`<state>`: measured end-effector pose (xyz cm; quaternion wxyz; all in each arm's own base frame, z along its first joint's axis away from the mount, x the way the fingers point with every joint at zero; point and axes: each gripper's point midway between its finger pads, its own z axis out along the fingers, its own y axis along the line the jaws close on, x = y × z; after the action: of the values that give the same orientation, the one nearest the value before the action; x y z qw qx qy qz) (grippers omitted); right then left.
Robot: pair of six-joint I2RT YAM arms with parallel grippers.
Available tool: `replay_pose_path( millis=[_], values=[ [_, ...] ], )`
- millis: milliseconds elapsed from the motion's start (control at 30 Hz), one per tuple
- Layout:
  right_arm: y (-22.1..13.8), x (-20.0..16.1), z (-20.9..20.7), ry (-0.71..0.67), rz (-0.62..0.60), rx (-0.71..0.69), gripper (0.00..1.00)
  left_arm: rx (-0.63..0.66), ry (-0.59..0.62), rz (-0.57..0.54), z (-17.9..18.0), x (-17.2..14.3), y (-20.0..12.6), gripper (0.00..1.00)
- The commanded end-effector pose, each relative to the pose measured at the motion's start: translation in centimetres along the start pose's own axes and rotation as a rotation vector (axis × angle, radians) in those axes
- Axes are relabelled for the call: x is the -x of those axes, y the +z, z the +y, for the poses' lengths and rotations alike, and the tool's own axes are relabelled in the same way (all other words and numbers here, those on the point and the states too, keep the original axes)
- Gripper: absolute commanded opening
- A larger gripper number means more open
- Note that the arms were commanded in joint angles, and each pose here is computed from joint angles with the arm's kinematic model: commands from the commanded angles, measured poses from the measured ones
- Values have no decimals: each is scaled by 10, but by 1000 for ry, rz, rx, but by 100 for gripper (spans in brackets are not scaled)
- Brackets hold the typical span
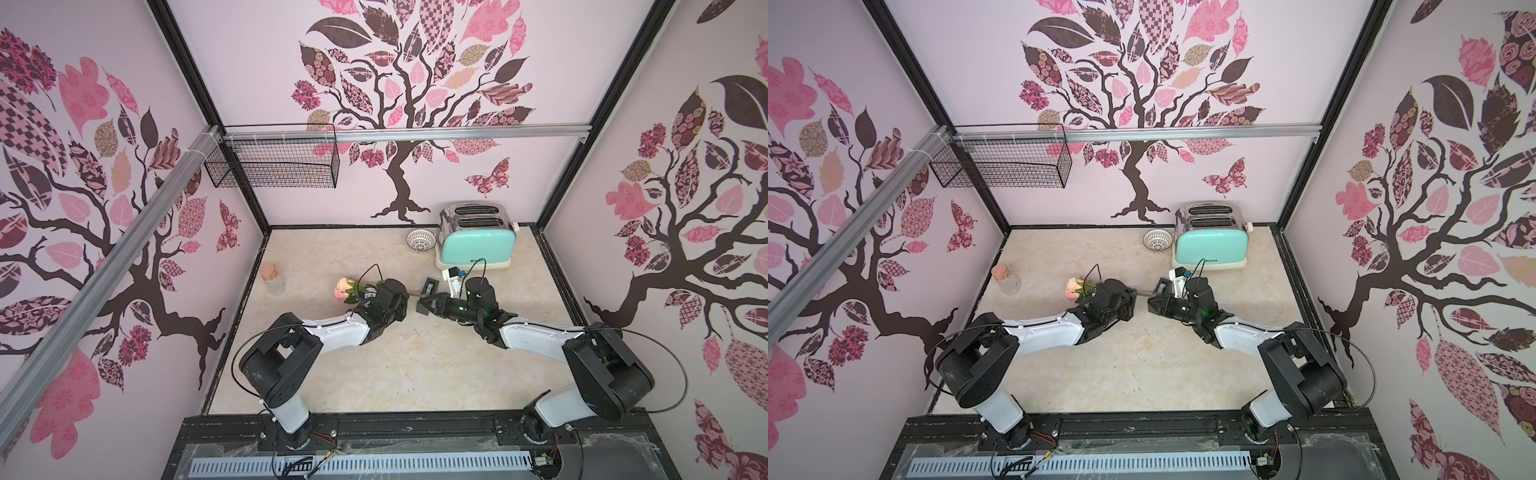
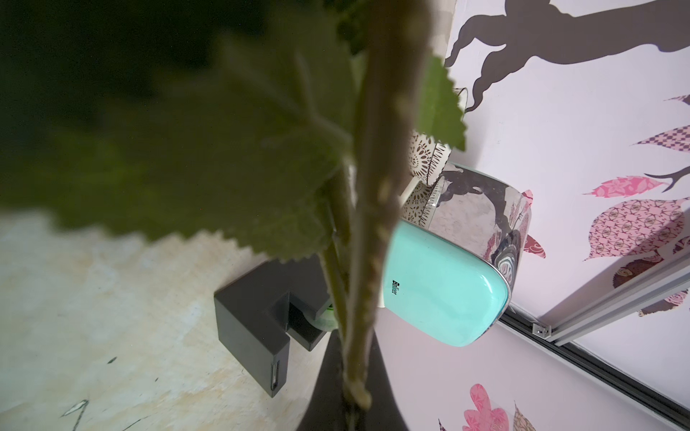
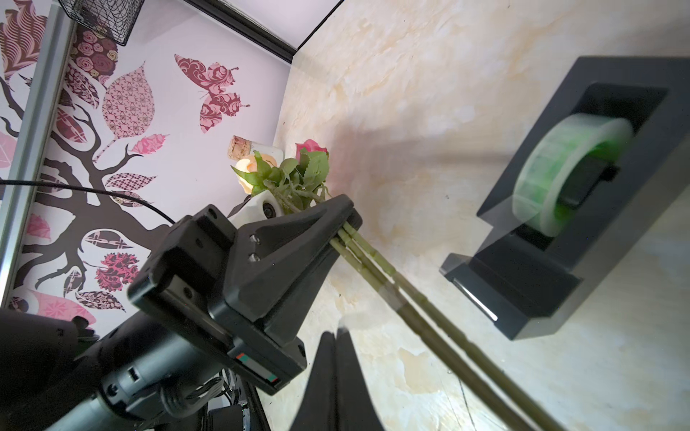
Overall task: Wrap bouquets with tape
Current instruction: Stick the tape to the bouquet.
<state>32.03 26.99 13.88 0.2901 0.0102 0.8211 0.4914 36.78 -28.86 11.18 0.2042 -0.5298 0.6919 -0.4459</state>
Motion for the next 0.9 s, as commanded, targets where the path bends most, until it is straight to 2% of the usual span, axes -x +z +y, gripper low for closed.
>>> replay_pose_path(
  millis=[0,300,533,733,800,867],
  values=[
    [4,-7,-14,-13,12,-49,0,-58,-10,25,-27,-10,-12,0],
    [6,-12,-36,-36,29,-140,0,-59,-13,30,-23,-10,-11,0],
    [6,-15,-42,-43,37,-167,4,-63,-9,29,-23,-9,-12,0],
    [5,-15,-32,-44,48,-131,31,-64,-11,23,-23,-8,-11,0],
    [2,-16,-29,-48,49,-123,36,-67,-6,19,-23,-7,-11,0],
    [-2,-18,-25,-55,52,-118,37,-69,-2,18,-24,-7,-11,0]
  ],
)
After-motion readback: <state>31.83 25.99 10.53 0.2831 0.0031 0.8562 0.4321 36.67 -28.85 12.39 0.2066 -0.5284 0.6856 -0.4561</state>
